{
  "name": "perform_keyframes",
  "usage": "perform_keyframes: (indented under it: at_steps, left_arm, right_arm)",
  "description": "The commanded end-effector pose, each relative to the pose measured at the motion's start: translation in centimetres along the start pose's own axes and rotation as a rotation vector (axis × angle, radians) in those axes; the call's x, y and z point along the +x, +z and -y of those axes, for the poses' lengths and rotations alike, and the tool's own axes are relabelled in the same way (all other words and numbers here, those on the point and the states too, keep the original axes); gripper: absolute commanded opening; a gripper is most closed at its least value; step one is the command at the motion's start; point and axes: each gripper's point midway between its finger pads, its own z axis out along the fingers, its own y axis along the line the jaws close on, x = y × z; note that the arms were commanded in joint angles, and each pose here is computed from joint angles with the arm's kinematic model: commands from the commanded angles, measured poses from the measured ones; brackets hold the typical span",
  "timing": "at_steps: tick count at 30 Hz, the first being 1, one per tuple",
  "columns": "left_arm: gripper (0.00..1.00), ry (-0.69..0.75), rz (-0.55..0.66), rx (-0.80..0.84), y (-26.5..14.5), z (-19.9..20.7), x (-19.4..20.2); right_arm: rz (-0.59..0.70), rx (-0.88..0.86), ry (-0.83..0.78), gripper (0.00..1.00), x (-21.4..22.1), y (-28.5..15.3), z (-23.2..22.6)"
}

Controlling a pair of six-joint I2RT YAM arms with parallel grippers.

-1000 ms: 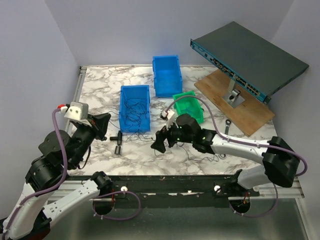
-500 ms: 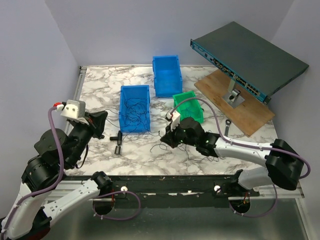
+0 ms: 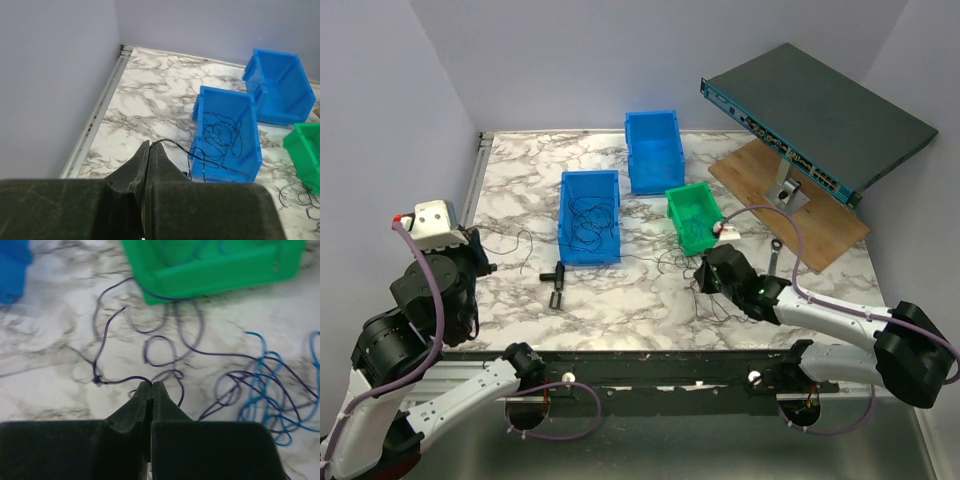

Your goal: Untangle the cables

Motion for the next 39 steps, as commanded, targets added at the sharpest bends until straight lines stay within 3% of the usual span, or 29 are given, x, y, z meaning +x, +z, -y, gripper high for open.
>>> perform_keyframes:
  at_steps: [1, 5, 9, 11, 12, 13, 14, 15, 17, 31, 39]
  left_arm:
    - [0.00, -0.014, 0.049, -0.146, -1.0, -3.8, -1.1]
    - [0.00, -0.027, 0.046, -0.089, -1.0, -2.8, -1.0]
    - [0.00, -0.028, 0.033, -0.111, -0.8, -3.0, -0.6]
    - [0.00, -0.040, 0.043, -0.037, -0.7, -1.6, -0.6]
    - [0.00, -0.037, 0.042, 0.041, -0.6, -0.2, -0.4]
    - [0.00, -0.043, 0.054, 0.129, -0.7, 1.3, -0.6]
    - [0.00, -0.039, 0.055, 0.197, -0.7, 2.6, -0.4]
    - [0.00, -0.047, 0.059, 0.271, -1.0, 4.0, -0.4]
    - [0.00, -0.045, 0.056, 0.359, -1.2, 5.8, -0.5]
    - [0.00, 0.003, 0.009, 0.599, -0.4, 13.6, -0.9]
    - [0.00, 0.064, 0.014, 0.221, 4.3, 10.3, -3.8]
  right_arm:
    - [-0.006, 0.220, 0.198, 0.01, 1.8, -0.6, 5.8]
    - [0.038, 0.283, 0.248, 0.01, 0.9, -1.3, 7.1]
    - [0.117, 0.456, 0.320, 0.01, -0.3, -2.8, 10.1]
    - [0.139, 0.479, 0.319, 0.01, -1.0, -3.4, 10.5]
    - [0.146, 0.462, 0.309, 0.08, -1.5, -3.6, 10.2]
    - [0.130, 0.390, 0.261, 0.25, -1.9, -3.4, 9.1]
    - [0.120, 0.291, 0.204, 0.59, -2.5, -3.2, 7.4]
    - [0.116, 0.212, 0.162, 0.78, -2.9, -3.2, 6.1]
    - [0.127, 0.025, 0.062, 0.88, -4.1, -3.5, 3.0]
    - [0.279, -0.590, -0.138, 0.90, -11.2, -6.7, -9.5]
    - [0.349, -0.546, -0.148, 0.89, -11.4, -5.1, -8.8]
